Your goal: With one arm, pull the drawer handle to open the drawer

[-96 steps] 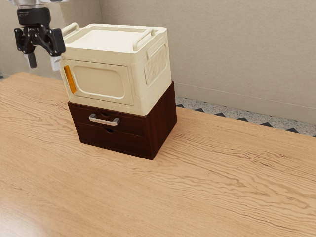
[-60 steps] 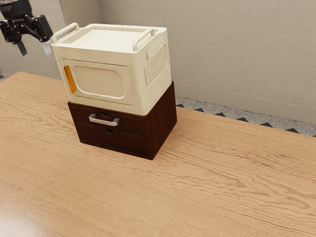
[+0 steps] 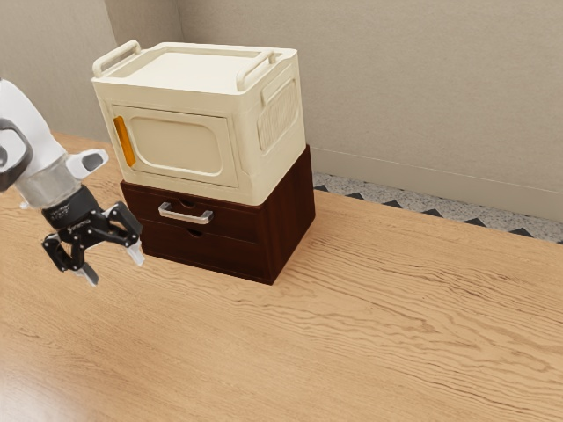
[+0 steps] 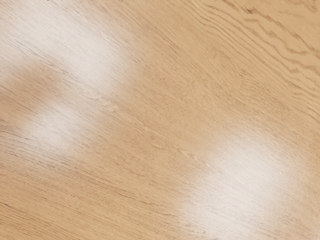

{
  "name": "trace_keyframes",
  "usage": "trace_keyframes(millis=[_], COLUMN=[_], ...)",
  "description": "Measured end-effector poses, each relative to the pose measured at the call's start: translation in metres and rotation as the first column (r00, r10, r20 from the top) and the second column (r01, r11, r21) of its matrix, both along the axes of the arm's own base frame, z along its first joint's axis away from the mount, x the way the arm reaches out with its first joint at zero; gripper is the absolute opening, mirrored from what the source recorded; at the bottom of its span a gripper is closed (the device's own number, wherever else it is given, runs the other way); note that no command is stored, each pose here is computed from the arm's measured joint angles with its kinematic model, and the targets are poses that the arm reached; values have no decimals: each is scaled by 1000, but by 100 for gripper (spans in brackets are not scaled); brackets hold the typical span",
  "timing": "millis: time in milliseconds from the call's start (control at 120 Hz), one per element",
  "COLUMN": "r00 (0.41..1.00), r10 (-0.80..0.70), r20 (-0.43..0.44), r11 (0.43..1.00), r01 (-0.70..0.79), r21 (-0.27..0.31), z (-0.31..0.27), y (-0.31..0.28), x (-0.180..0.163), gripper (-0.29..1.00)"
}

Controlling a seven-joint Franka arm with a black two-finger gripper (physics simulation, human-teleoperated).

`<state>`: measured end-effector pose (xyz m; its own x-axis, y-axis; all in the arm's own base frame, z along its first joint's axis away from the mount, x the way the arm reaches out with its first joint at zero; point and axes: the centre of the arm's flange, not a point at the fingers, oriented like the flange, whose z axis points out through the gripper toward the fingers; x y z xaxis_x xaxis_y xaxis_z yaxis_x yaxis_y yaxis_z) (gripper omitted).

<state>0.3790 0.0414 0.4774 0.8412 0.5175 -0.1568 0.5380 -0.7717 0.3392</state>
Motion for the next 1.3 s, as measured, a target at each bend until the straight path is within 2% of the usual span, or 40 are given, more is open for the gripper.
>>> trace_keyframes(millis=[142, 267, 400, 525, 642, 842, 1050, 1300], r00=[979, 933, 882, 856, 827, 736, 635, 577], r10=[205, 358, 471, 515, 560, 670, 768, 811], r20=[25, 45, 27, 32, 57, 100, 81, 95], r11=[979, 934, 881, 857, 828, 741, 639, 580], r01=[-205, -356, -469, -515, -561, -672, -768, -814], r21=[-10, -44, -58, -13, 6, -17, -47, -9], z=[-20, -25, -34, -44, -51, -51, -49, -66], y=[2, 9, 18, 20, 11, 21, 31, 33], x=[27, 40, 46, 54, 65, 76, 78, 91], gripper=[65, 64, 64, 63, 63, 63, 63, 64])
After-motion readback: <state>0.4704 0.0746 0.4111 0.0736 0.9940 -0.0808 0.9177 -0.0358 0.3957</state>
